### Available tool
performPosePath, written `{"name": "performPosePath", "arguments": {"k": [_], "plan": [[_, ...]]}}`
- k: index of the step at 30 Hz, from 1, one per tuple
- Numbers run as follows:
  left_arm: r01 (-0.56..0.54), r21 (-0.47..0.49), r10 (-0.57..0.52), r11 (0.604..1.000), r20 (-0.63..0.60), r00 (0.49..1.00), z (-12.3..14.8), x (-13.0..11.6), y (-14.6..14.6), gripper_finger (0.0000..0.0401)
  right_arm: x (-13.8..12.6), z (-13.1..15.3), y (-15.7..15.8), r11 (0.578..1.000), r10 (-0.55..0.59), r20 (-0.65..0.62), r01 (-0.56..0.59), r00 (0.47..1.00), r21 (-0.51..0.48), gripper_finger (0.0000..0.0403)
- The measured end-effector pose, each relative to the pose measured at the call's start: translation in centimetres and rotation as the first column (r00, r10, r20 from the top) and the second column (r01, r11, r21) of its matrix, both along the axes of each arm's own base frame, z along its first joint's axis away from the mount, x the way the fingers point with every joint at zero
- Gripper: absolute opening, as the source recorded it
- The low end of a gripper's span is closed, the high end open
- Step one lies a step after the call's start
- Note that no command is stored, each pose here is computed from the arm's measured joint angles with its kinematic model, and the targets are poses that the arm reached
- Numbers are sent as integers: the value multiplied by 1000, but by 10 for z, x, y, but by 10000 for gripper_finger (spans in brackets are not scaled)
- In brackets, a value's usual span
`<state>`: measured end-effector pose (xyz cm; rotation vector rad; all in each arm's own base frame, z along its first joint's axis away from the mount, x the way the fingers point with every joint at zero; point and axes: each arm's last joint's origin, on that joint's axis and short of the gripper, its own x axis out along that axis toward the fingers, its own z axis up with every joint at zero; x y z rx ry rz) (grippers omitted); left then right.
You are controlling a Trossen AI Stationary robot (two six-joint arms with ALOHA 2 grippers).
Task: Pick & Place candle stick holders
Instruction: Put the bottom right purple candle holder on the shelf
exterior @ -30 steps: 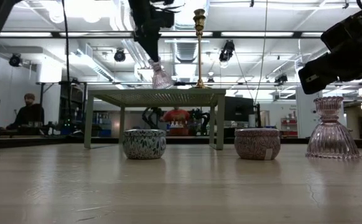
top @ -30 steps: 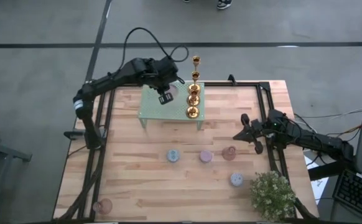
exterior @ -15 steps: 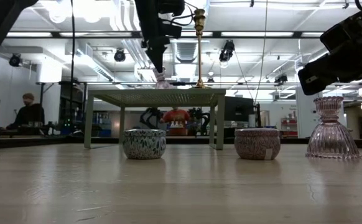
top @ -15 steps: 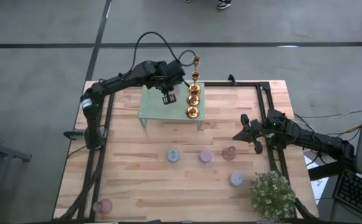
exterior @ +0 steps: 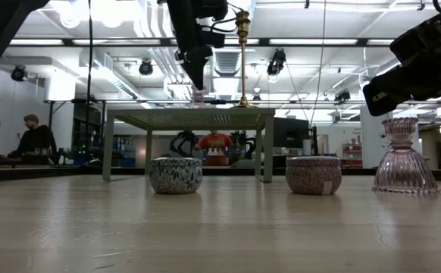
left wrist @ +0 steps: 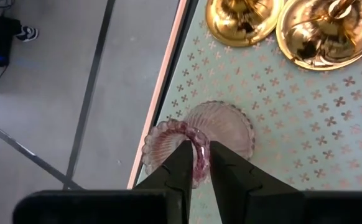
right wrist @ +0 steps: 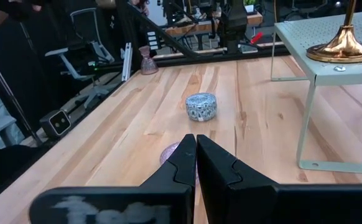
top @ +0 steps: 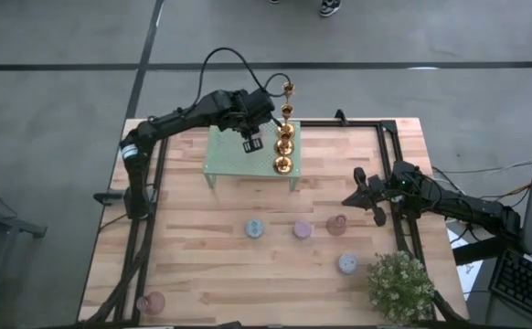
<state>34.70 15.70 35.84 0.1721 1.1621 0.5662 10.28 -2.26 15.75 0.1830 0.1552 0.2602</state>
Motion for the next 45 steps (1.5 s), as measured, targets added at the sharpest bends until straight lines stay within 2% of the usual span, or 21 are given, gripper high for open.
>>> {"name": "performPosePath", "arguments": {"k": [38,45], "plan": [[-38,42,36,998,44,998,4,3,-2,58,0,0,0,1000,0,1,0,1000,-2,8],[-65,113,61,991,44,997,15,-4,-12,58,1,-1,0,1000,0,-9,0,1000,2,8]]}}
